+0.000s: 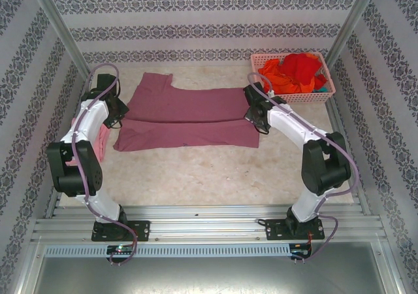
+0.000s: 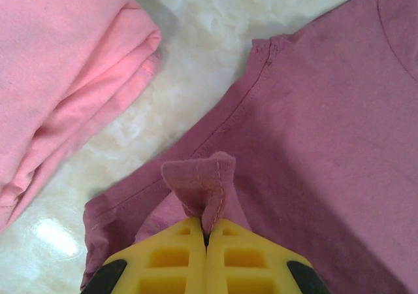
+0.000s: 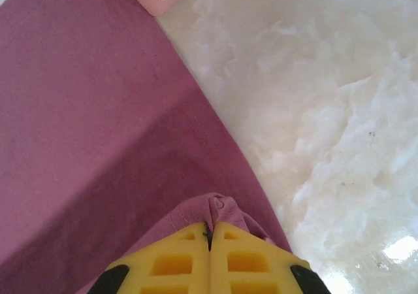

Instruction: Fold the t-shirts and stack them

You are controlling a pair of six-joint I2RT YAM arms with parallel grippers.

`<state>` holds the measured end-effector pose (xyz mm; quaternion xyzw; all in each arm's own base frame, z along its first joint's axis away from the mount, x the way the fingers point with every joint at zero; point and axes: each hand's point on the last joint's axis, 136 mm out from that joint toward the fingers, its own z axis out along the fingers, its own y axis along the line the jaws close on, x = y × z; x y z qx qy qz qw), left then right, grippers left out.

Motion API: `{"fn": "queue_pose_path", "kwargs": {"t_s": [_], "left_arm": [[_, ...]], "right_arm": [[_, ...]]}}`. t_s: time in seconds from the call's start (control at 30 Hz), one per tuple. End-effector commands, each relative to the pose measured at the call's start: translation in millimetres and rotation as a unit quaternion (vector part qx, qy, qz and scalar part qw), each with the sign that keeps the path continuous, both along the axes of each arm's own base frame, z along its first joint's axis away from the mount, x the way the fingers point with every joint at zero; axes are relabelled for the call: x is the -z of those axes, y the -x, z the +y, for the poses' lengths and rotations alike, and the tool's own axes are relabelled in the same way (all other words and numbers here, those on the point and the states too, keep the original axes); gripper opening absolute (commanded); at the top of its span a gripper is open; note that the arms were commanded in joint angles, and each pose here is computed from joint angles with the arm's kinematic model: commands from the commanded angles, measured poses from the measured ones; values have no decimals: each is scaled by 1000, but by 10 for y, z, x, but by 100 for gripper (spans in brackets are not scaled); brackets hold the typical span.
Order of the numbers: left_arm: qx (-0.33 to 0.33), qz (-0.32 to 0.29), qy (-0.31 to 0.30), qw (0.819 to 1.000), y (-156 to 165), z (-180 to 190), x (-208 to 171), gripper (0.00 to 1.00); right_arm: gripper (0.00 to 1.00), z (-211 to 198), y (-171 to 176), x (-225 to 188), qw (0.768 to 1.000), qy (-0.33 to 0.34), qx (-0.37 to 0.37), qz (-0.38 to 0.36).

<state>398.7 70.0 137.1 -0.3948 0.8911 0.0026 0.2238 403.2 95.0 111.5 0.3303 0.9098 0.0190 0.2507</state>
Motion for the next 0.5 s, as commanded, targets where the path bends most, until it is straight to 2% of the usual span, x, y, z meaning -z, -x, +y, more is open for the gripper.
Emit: {"fn": "queue_pose_path", "kwargs": {"t_s": [0.0, 0.47], "left_arm": [[3, -9, -16, 1000, -87, 27, -24, 0], [7, -7, 1, 1000, -306, -9, 92, 0]], "right_arm": [[0, -55, -24, 33, 1000, 15, -2, 20], [0, -138, -49, 202, 999, 18, 23, 38]]}}
